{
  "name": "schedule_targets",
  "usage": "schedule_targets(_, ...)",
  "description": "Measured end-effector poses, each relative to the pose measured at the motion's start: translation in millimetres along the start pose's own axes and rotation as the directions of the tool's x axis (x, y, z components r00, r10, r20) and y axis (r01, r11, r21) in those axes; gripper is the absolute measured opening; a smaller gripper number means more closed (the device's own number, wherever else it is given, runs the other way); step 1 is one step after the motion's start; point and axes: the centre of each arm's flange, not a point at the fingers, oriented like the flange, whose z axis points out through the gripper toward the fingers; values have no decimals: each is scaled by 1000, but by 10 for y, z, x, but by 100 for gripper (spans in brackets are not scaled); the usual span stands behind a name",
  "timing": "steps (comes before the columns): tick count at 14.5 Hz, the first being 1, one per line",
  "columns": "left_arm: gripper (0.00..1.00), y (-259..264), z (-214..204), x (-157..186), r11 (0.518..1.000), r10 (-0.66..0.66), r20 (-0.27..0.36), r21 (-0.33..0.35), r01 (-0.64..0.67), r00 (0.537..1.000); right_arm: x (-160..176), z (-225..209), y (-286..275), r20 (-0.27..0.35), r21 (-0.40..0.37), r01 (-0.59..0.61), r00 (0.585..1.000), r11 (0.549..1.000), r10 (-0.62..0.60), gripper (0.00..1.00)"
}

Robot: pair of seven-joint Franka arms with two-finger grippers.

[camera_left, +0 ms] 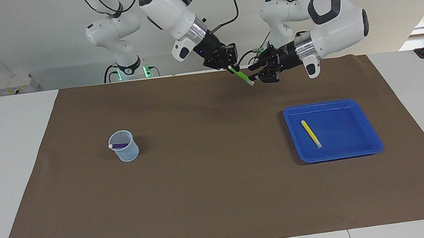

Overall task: Transfer and insert pens with both arms
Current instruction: 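Insert the green pen into the cup with the right gripper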

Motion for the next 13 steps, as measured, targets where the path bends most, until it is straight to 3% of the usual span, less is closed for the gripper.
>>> schedule_targets(2, 79, 1, -30, 8, 1000, 2, 0, -8, -2, 1000, 197, -256, 118, 26, -98, 97, 995, 991, -95, 19)
schedule_targets(4, 100, -1, -49, 41, 999, 31, -22, -7, -32, 999, 470, -611, 357, 87, -184, 254, 966, 950, -242, 19)
schedule_targets(7, 100, -18, -55, 127, 990, 143, -108, 26, -141, 984, 976, -1110, 987, 179, -273, 475, 879, 836, -441, 19)
schedule_targets(9, 100, -35, -65, 204, 967, 254, -188, 78, -244, 949, 1224, -1331, 1363, 246, -349, 599, 800, 721, -547, 19)
schedule_targets(11, 100, -46, -92, 293, 925, 378, -277, 156, -347, 883, 1351, -1439, 1570, 338, -411, 711, 700, 571, -629, 19)
schedule_targets(13, 100, -23, -111, 340, 862, 505, -358, 237, -447, 785, 1410, -1465, 1686, 406, -424, 777, 623, 466, -669, 19)
